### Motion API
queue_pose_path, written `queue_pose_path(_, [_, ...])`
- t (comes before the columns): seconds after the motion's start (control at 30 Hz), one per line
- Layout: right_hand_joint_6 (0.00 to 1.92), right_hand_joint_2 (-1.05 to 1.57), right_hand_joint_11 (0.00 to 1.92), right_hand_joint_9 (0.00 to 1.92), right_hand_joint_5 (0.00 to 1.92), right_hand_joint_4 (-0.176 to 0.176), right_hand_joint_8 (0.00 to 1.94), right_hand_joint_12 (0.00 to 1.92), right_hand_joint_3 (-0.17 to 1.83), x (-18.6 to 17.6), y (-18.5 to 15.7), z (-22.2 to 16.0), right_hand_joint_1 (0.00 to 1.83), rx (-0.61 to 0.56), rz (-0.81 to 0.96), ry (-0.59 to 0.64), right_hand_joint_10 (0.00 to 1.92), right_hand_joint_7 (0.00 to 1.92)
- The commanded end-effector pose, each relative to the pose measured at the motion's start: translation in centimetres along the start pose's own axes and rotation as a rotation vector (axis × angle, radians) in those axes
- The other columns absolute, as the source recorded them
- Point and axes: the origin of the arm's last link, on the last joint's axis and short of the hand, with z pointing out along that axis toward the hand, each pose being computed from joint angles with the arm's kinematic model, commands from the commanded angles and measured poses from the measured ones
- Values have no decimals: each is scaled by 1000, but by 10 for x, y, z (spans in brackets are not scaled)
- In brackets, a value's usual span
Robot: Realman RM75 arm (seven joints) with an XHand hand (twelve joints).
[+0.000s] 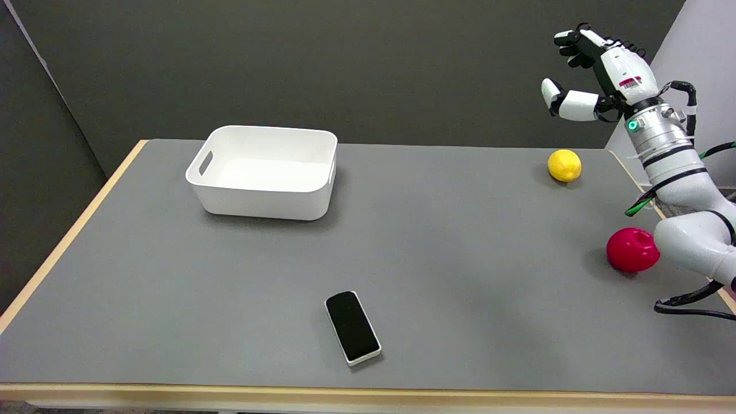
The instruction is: Pick up the chalkboard eraser.
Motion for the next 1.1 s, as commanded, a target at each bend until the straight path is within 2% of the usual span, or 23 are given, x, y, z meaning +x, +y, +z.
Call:
queue_pose_path(0.03, [558,719,238,411,311,18,481,1412,896,3,-5,13,614,48,38,-22,1021,460])
queue_pose_path(0.27, [549,706,236,414,306,29,475,1404,899,-1,-25,0,585,126,61,-57,1009,459])
queue_pose_path(0.33, [572,676,230,430,293,47,499,1375,962,0,-39,-8,530,184,68,-74,956,440])
queue_pose_path(0.43, [552,690,223,418,301,64,465,1360,907,0,-54,-16,552,236,119,-101,965,456])
queue_pose_path(0.63, [571,662,224,429,294,83,494,1366,945,-2,-80,-40,551,294,181,-135,936,453])
queue_pose_path(0.77, [571,656,210,416,292,87,491,1346,944,-25,-89,-66,538,293,212,-201,910,450])
queue_pose_path(0.87, [548,667,167,358,295,85,436,1284,903,-40,-97,-84,518,293,178,-230,859,434])
queue_pose_path(1.0, [543,623,115,292,265,55,443,1211,972,-55,-115,-110,428,328,82,-285,777,354])
queue_pose_path(1.1, [534,613,83,250,262,35,419,1176,964,-64,-124,-123,433,342,77,-324,754,320])
